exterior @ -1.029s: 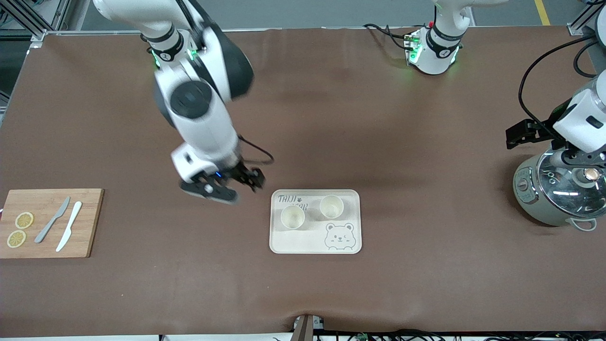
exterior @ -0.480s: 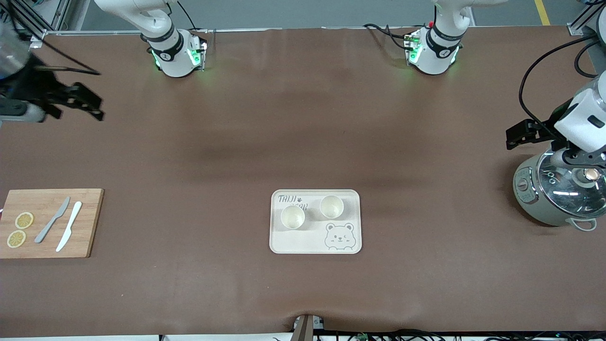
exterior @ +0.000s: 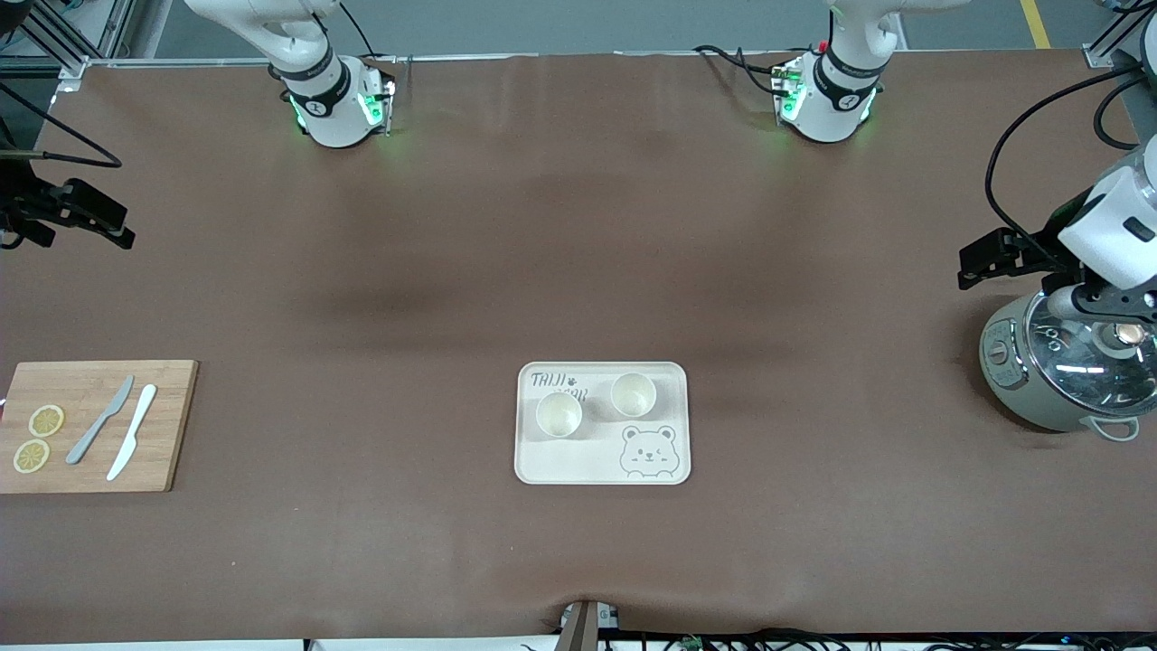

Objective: Place white IKEA cup upright on tray with both arms

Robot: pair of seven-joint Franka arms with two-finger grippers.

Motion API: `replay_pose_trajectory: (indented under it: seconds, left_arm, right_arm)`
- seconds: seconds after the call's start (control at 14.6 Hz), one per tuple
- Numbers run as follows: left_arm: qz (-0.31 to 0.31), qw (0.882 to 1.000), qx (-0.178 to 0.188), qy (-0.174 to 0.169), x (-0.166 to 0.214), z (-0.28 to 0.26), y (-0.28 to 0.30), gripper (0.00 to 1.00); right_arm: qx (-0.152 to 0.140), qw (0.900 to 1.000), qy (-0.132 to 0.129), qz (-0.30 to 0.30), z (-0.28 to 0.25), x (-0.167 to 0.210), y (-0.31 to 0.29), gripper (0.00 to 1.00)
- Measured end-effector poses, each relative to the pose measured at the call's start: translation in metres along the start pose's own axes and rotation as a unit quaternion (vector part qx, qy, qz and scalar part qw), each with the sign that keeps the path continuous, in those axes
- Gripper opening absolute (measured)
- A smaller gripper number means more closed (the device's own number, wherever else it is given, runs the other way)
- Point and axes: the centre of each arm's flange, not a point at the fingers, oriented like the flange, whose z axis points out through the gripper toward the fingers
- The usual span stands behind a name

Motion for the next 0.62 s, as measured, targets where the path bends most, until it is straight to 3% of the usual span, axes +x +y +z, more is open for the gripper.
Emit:
replay_pose_trajectory:
  seconds: [0.62]
  left_arm:
    - [0.004, 1.0, -0.003, 0.007, -0.0022, -0.0068, 0.0038, 1.0]
  right_arm:
    - [-0.001, 1.0, 0.007, 0.004, -0.0039, 0.0012, 0.0035, 1.0]
